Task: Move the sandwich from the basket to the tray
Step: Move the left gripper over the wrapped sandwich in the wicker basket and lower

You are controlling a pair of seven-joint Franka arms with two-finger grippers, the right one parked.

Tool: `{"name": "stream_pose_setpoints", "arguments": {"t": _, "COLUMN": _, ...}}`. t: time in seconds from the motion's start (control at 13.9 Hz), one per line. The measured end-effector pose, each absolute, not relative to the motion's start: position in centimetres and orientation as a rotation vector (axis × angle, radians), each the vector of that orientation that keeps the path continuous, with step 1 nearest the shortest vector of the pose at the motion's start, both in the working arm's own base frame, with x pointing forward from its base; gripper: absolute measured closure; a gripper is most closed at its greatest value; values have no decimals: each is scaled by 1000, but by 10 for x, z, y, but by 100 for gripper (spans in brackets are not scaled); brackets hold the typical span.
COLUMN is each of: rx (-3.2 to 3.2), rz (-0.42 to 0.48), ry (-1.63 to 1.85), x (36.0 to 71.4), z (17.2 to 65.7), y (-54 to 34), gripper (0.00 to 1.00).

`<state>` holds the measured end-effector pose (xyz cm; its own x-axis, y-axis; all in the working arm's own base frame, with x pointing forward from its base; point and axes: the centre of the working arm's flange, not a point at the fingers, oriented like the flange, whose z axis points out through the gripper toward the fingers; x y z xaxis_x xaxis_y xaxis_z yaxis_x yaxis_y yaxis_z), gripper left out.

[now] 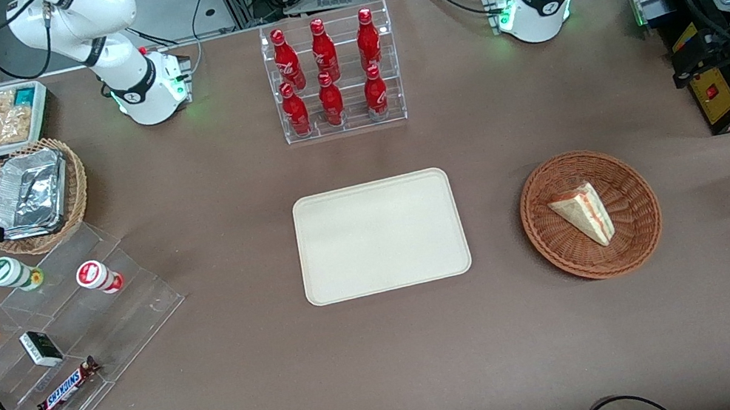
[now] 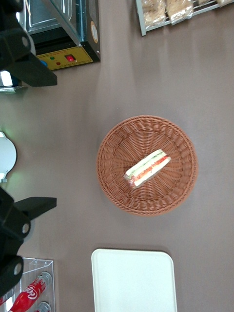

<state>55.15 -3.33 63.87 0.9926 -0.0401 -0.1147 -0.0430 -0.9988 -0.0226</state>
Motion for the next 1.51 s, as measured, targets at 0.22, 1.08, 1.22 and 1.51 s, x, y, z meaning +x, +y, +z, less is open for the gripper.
{"name": "stream_pose_setpoints", "arguments": {"t": 0.22, "rx": -3109, "rz": 205, "ry": 66, "x": 552, "z": 631, "y": -34, "gripper": 0}}
{"name": "stream_pose_setpoints", "arguments": {"t": 1.08, "rx": -3080, "rz": 6, "ry": -507, "x": 568, "z": 476, "y": -50, "gripper": 0}}
{"name": "stream_pose_setpoints", "arguments": {"t": 1.22, "rx": -3053, "rz": -57, "ry": -708, "x": 558, "z": 448, "y": -51, "gripper": 0}}
{"name": "stream_pose_setpoints", "arguments": {"t": 1.51, "rx": -3001, "rz": -149, "ry": -1008, "x": 537, "z": 401, "y": -71, "gripper": 0}}
